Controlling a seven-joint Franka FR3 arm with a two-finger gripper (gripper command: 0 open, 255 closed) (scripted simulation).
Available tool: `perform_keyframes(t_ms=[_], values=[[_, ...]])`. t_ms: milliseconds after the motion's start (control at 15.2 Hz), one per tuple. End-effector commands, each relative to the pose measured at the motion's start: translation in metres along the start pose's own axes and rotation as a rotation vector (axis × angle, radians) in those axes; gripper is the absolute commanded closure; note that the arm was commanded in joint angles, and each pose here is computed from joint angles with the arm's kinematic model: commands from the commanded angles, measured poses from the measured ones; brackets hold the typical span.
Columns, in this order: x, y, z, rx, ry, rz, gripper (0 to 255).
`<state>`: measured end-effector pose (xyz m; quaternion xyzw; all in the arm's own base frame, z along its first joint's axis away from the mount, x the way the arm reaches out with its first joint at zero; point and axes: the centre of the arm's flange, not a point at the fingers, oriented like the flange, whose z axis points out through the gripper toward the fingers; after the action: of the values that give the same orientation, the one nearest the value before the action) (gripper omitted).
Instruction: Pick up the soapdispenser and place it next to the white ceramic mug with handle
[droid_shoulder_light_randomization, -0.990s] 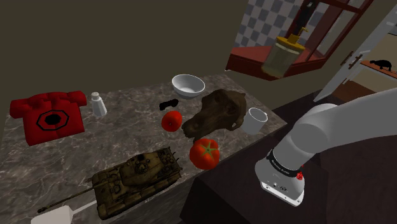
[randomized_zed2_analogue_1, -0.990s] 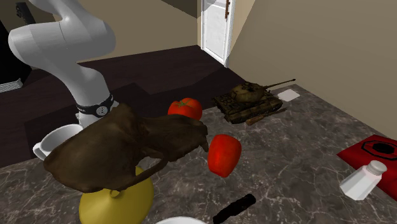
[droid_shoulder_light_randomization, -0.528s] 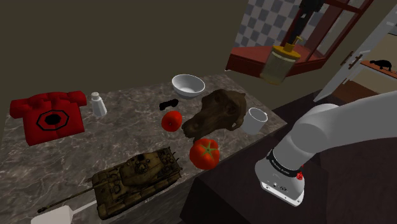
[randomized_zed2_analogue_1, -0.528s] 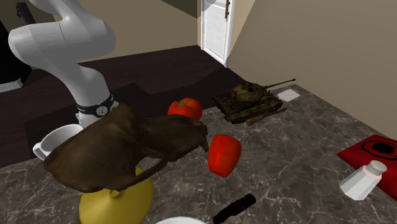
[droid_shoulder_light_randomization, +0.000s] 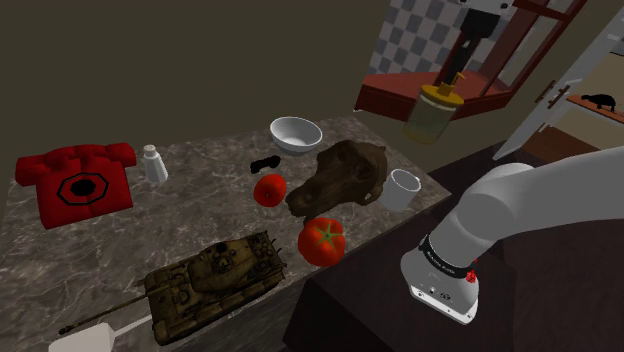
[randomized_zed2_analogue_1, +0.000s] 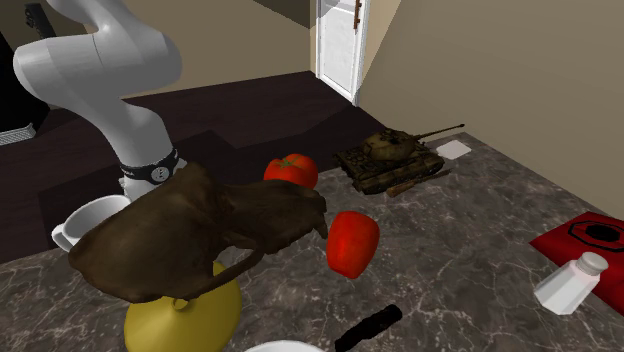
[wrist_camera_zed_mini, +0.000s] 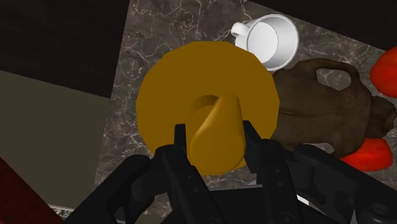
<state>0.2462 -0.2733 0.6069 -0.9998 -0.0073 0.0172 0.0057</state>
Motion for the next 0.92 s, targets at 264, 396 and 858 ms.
perform_keyframes(t_ms=[264,396,858], values=[[0.001,0.0,0.031,-0.001,0.001,0.0,255],[0.001,0.0,0.042,-0.001,0.001,0.0,255],[0.002,0.0,0.079,-0.001,0.001,0.0,255]])
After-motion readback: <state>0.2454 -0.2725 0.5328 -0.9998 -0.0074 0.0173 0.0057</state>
